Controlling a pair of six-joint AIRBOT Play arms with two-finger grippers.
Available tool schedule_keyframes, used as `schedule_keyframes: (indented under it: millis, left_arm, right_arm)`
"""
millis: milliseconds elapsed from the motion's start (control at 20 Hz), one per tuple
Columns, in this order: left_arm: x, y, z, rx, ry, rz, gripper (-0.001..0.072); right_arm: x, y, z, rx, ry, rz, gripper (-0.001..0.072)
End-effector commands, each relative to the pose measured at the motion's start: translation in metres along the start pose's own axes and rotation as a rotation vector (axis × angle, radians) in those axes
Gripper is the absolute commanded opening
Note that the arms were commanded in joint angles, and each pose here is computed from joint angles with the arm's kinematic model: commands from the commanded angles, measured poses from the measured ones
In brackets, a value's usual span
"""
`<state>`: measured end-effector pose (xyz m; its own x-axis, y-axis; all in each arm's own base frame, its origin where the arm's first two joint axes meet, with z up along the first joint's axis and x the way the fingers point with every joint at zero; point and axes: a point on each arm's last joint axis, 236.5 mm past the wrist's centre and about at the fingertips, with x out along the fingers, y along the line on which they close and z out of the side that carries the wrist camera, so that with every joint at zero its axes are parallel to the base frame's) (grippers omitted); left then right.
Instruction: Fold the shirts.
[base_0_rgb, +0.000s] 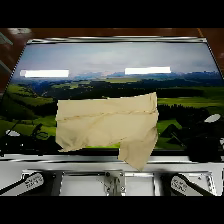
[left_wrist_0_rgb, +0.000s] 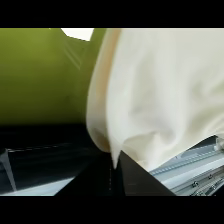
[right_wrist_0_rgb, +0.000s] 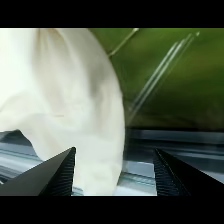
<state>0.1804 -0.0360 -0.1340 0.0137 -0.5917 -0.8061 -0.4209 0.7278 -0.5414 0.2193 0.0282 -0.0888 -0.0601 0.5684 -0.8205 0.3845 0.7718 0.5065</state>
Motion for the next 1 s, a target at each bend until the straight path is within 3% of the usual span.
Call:
schedule_keyframes:
  millis: [0, 200, 550, 600, 700, 750, 950]
  left_arm:
    - [-0.006, -0.001, -0.003, -0.020, 0.002, -0.025, 0.0034]
    - [-0.009, -0.001, -0.003, -0.022, -0.004, -0.030, 0.0034]
    - [-0.009, -0.001, -0.002, -0.020, -0.010, -0.032, 0.0034]
    - [-0.009, -0.001, -0.001, -0.019, -0.011, -0.032, 0.0034]
    - [-0.013, -0.002, 0.005, -0.010, -0.026, -0.028, 0.0034]
    - [-0.019, -0.004, 0.012, 0.012, -0.046, -0.023, 0.0034]
    - [-0.066, -0.027, 0.061, 0.115, -0.206, -0.009, 0.0034]
  right_arm:
    - [0.031, 0.011, -0.001, -0.058, -0.014, -0.032, 0.0601]
    - [0.039, 0.007, 0.001, -0.053, -0.024, -0.116, 0.0600]
    - [0.070, 0.014, -0.014, -0.060, 0.084, -0.131, 0.0597]
    - [0.076, 0.016, -0.018, -0.084, 0.103, -0.145, 0.0478]
    - [0.076, 0.019, -0.023, -0.108, 0.119, -0.152, 0.0160]
    - [0.072, 0.021, -0.024, -0.117, 0.119, -0.150, 0.0070]
    - [0.021, 0.062, 0.018, -0.252, -0.091, -0.097, 0.0064]
